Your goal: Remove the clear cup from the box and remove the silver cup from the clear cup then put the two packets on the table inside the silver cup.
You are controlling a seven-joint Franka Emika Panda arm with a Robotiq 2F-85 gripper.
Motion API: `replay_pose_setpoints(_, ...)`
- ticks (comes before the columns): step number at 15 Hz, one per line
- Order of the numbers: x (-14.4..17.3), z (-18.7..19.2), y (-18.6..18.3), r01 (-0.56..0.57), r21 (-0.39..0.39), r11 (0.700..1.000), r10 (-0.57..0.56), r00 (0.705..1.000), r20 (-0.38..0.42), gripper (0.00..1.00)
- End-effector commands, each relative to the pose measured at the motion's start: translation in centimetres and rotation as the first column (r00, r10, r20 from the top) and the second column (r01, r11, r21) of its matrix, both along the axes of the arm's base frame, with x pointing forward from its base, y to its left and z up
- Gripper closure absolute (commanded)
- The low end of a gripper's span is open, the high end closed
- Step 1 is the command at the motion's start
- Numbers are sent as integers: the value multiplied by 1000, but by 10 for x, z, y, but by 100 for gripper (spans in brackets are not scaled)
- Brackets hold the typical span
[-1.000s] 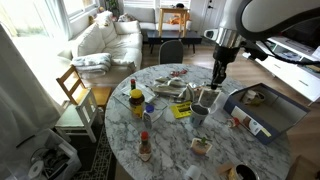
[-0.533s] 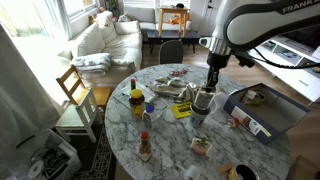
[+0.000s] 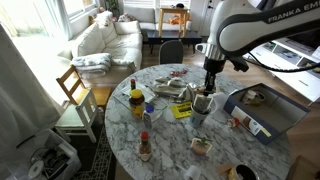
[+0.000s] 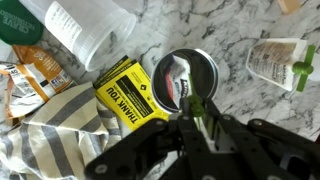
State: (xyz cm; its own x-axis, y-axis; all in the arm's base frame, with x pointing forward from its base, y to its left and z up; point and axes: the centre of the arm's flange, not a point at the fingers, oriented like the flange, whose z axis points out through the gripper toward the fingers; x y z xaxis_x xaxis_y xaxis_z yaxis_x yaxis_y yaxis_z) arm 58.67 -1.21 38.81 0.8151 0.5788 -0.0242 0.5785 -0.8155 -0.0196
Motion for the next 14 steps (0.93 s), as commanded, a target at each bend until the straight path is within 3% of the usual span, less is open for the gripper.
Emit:
replay_pose_setpoints(1,4,4,5,20,17,1000,-20,999,26,51)
replay_pose_setpoints(5,-10,22,33,-9,57,998,5,998,60,22)
replay_pose_setpoints(8,-27,9,70,-71,168,983,77,997,-32,0)
replay_pose_setpoints(11,-42,-19,99,-109,215,971,139,982,-130,0)
replay_pose_setpoints(14,-55,-52,113,-106,136,985,132,972,-194,0)
